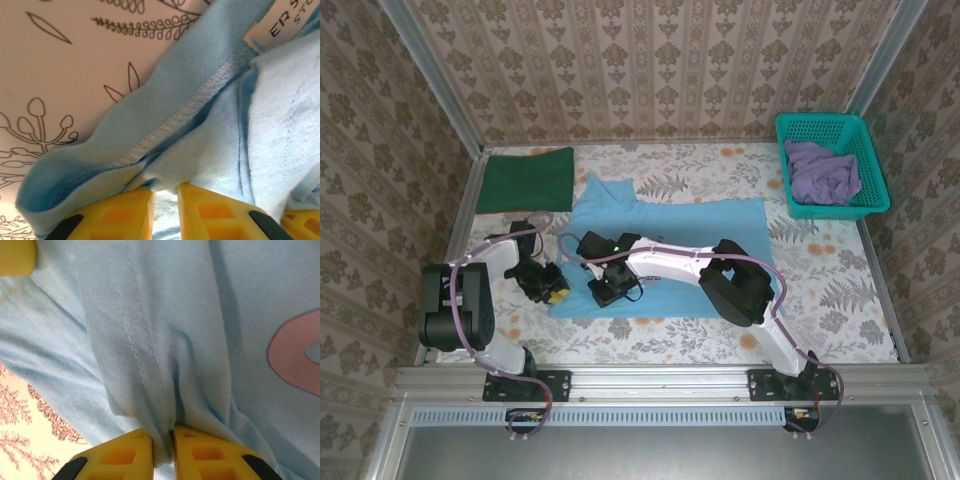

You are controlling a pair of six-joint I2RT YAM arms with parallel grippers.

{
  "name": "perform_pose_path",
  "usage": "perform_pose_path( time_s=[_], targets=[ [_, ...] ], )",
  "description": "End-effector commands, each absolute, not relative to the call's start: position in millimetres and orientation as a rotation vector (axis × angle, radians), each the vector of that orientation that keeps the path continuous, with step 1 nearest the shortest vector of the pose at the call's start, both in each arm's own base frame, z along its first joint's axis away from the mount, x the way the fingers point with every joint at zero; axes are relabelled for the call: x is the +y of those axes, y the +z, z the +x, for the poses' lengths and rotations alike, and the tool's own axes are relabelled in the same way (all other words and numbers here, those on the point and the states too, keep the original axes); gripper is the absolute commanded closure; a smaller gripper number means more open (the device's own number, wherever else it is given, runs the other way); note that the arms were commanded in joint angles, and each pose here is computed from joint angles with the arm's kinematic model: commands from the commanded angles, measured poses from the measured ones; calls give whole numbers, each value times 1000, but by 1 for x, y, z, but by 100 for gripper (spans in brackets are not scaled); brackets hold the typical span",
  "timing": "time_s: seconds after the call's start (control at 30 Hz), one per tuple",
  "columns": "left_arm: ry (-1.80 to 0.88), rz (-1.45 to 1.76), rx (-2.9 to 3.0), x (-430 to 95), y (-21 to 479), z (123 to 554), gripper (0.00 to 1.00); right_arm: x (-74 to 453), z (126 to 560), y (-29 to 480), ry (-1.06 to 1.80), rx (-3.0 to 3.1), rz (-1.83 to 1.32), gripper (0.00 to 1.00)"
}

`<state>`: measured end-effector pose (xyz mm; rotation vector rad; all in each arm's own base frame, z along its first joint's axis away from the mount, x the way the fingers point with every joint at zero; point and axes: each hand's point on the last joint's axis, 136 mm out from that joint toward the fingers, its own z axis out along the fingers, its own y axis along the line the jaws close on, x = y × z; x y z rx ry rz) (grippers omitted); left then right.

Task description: Fold and stack the t-shirts

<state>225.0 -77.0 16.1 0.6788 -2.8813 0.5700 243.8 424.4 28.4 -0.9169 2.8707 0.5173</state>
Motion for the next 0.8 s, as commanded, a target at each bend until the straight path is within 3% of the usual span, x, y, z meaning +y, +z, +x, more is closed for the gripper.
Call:
perform_pose_path(
  time_s=[0.0, 0.23, 0.77],
  targets=[
    [395, 659, -2889, -58, 3, 216, 80, 426, 247, 55, 631, 2817, -938, 82],
    [377, 654, -2894, -57, 3, 217, 80, 424, 258, 63, 712, 2818, -882, 89],
    [347, 639, -2905, -55, 4, 218, 81, 399, 308, 74, 835, 2829, -656, 90]
  ],
)
